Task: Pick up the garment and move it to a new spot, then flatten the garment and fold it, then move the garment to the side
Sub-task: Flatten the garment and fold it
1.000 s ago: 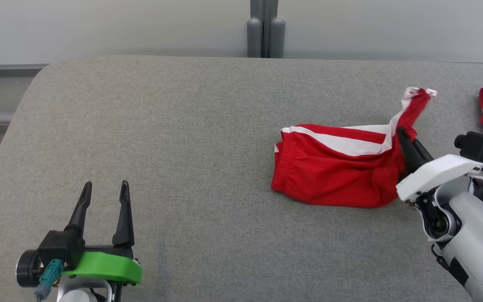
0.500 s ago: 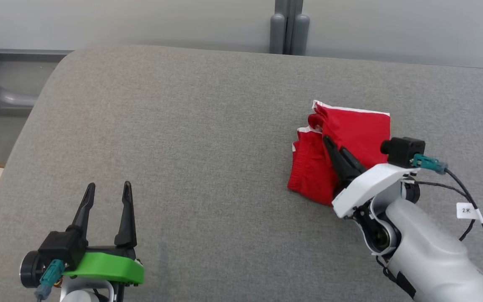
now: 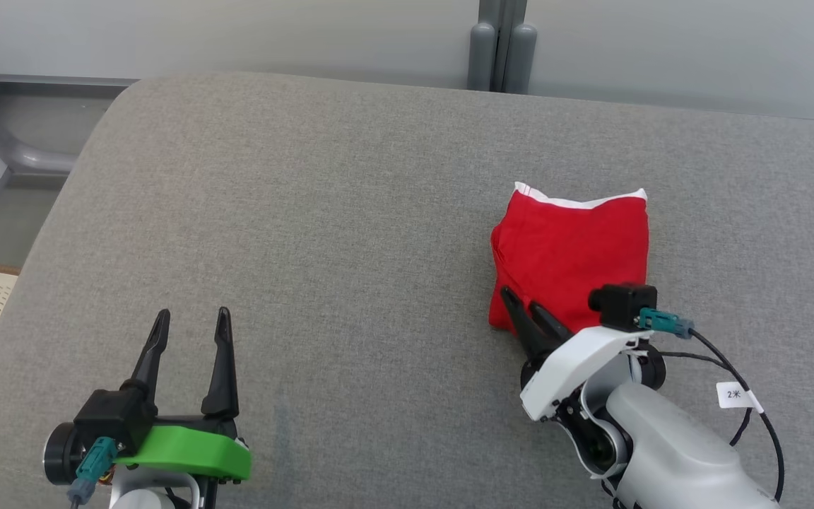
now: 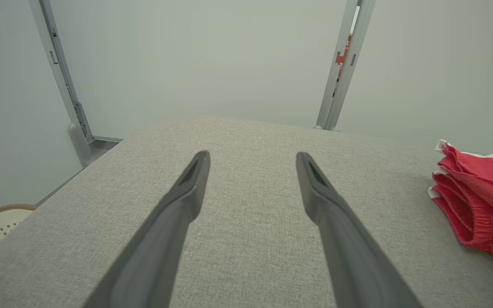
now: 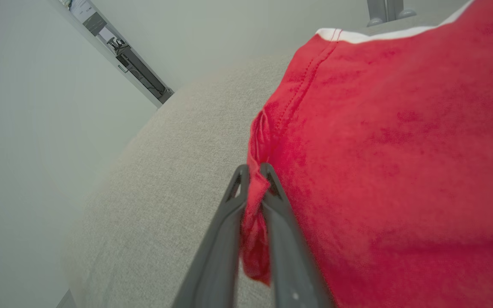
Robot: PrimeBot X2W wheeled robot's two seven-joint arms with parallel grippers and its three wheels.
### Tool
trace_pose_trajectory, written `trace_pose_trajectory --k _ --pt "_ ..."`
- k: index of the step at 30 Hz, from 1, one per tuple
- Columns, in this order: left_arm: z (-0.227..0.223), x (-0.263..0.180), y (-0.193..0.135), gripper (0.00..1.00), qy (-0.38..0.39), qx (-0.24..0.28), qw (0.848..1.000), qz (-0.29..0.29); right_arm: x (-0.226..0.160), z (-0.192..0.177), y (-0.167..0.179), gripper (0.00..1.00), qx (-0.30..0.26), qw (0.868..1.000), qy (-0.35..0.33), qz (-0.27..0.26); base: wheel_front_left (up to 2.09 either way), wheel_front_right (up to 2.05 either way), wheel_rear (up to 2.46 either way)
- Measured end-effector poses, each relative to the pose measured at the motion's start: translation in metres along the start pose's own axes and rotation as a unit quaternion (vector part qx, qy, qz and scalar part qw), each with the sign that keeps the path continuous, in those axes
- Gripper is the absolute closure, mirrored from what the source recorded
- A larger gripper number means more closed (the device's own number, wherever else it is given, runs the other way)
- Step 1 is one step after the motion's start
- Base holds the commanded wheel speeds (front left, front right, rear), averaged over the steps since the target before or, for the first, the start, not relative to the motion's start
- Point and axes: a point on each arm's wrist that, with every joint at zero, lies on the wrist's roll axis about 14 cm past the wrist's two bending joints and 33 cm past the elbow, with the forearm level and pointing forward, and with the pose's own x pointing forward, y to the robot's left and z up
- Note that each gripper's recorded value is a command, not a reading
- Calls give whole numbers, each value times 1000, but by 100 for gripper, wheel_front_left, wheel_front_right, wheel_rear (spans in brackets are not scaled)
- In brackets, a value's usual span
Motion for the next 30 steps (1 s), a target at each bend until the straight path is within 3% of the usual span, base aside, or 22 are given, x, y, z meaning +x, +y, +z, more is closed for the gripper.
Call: trace_pose_trajectory --k 7,11,12,14,15,21,30 --pt "0 2 -4 0 -1 -1 1000 -5 -12 49 -23 0 -22 997 -73 -23 0 0 0" --pt "0 3 -4 0 0 -1 1000 -6 -26 69 -50 0 -83 991 -93 -54 0 0 0" --pt "-1 3 -4 0 0 -1 1000 -6 -30 73 -58 18 -85 989 -99 -66 0 0 0" --pt "-1 3 -4 0 1 0 1000 -6 -34 76 -69 88 -89 987 -105 -83 0 0 0" --pt "-2 3 -4 0 2 0 1000 -6 -35 77 -72 100 -96 986 -106 -88 0 0 0" --pt "-5 2 -6 0 8 1 1000 -9 -32 90 -86 100 -133 979 -113 -107 0 0 0" --pt "-7 6 -6 0 12 4 1000 -10 -7 76 -108 100 -165 975 -68 -132 0 0 0"
